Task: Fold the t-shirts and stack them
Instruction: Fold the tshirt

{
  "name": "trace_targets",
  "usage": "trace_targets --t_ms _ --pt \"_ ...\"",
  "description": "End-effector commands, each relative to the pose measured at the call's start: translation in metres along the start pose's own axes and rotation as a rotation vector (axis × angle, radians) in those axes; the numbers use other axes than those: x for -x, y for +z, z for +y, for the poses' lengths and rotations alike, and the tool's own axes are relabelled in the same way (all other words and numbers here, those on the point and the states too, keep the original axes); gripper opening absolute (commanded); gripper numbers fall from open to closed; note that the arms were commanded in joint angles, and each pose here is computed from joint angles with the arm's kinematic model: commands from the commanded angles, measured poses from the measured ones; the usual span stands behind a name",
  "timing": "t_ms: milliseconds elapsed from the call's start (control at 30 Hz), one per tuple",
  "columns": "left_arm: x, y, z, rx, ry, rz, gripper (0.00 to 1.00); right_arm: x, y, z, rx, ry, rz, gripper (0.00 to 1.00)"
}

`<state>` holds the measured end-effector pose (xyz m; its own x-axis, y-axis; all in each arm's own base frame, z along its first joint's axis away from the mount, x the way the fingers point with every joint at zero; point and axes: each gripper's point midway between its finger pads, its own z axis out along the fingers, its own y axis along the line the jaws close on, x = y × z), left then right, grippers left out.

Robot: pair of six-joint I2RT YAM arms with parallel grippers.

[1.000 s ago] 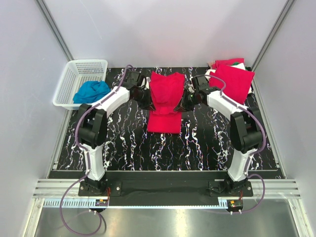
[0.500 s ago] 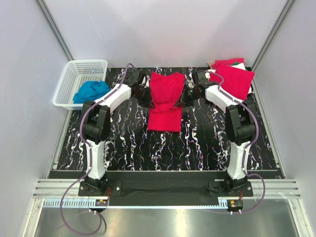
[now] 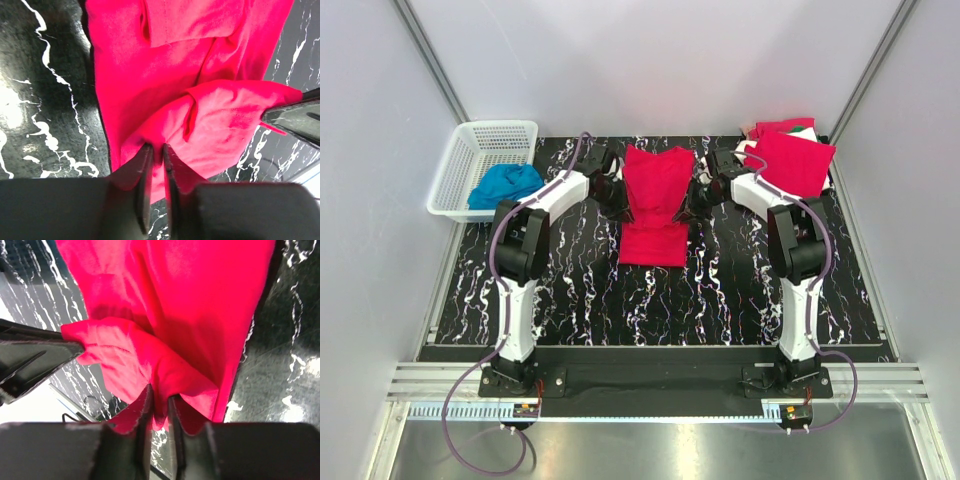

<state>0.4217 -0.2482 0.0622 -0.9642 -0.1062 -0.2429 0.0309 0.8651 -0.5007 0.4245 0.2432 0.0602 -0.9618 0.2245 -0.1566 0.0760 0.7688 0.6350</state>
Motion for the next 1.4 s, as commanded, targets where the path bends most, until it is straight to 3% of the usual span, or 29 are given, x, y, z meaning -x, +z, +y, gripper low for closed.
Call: trace_targets --t_ms 0,67,100,767,1000,1200,1367 --pt "0.024 -0.009 -0.002 0.013 0.018 -0.075 0.21 0.018 -0.004 0.01 0.028 -0.037 -0.035 0.26" --pt "0.026 -0.009 -0.001 0.02 0.015 -0.083 0.24 0.024 -0.005 0.011 0.021 -0.041 -0.052 0.33" --pt "0.028 -0.01 0.0 0.022 0.012 -0.087 0.26 0.026 -0.006 0.012 0.021 -0.041 -0.059 0.45" --pt "0.054 -0.021 -0.001 -0.003 -0.016 -0.139 0.29 0.062 -0.024 0.011 -0.004 -0.032 -0.15 0.42" --pt "0.004 -0.054 -0.021 -0.072 0.036 -0.077 0.3 0.049 -0.084 0.056 0.079 -0.089 -0.193 0.42" --pt "-0.053 -0.07 -0.033 -0.07 0.117 -0.026 0.32 0.007 -0.115 0.063 0.079 -0.099 -0.144 0.43" --pt "-0.085 -0.063 -0.041 -0.059 0.159 0.028 0.33 -0.055 -0.091 0.051 0.026 -0.083 -0.02 0.4"
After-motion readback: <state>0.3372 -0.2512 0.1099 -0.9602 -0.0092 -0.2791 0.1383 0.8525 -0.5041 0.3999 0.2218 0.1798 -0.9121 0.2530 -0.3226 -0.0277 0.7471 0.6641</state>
